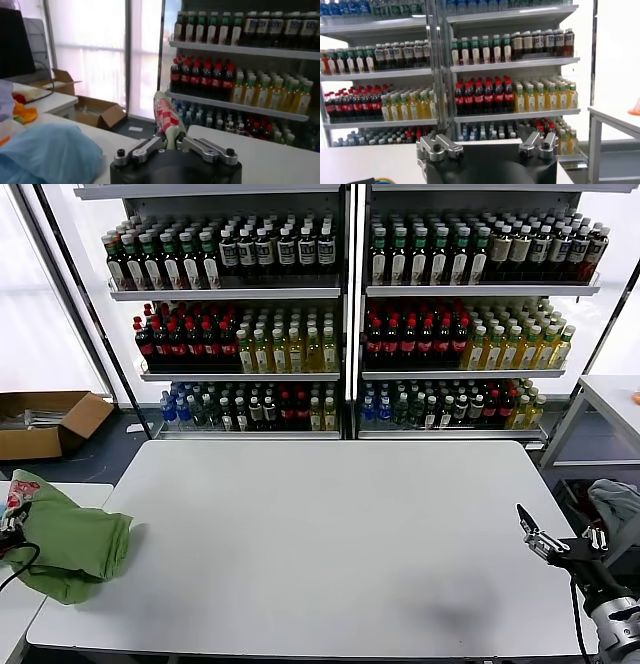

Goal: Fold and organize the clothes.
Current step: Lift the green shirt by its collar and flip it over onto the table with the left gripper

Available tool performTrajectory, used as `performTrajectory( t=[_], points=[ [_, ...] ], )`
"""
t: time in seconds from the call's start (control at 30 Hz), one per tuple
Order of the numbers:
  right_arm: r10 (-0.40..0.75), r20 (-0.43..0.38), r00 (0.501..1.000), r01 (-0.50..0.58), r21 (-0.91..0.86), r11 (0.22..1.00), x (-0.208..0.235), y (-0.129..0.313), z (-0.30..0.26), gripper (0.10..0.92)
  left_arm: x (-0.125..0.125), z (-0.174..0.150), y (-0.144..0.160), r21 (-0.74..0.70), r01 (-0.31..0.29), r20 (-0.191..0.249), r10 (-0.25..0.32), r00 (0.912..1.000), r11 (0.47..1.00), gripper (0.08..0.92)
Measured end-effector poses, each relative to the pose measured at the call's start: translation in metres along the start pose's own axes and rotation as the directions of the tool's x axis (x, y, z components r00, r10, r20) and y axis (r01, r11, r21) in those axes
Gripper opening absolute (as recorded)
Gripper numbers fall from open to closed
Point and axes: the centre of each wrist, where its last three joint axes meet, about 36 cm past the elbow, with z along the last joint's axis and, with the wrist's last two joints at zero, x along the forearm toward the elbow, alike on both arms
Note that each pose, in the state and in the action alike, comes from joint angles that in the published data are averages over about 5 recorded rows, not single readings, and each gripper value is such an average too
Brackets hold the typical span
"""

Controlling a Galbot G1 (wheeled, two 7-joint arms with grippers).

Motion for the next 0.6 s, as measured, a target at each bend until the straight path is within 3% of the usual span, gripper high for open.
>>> performTrajectory(
  t=[0.17,0.3,0.43,0.6],
  points=[
    [-0.003,-0.003,1.0,0.003,-0.004,1.0,0.0,0.003,0.004,0.823,0.008,0.018,-0.046,-0.048,-0.048,-0.034,0.047,0.9983,0.998,0.142],
    [-0.004,-0.006,1.0,0.004,-0.003,1.0,0.002,0.004,0.005,0.823,0.014,0.042,-0.1,-0.052,-0.121,-0.08,0.116,0.99,0.991,0.142],
    [-0.004,-0.009,1.0,0.004,0.004,1.0,0.005,0.004,0.005,0.823,0.02,0.067,-0.157,-0.028,-0.207,-0.129,0.202,0.9709,0.978,0.142],
    [-0.004,-0.014,1.0,0.004,0.015,1.0,0.011,0.002,0.003,0.823,0.027,0.093,-0.213,0.029,-0.297,-0.186,0.297,0.9365,0.954,0.142]
  ],
)
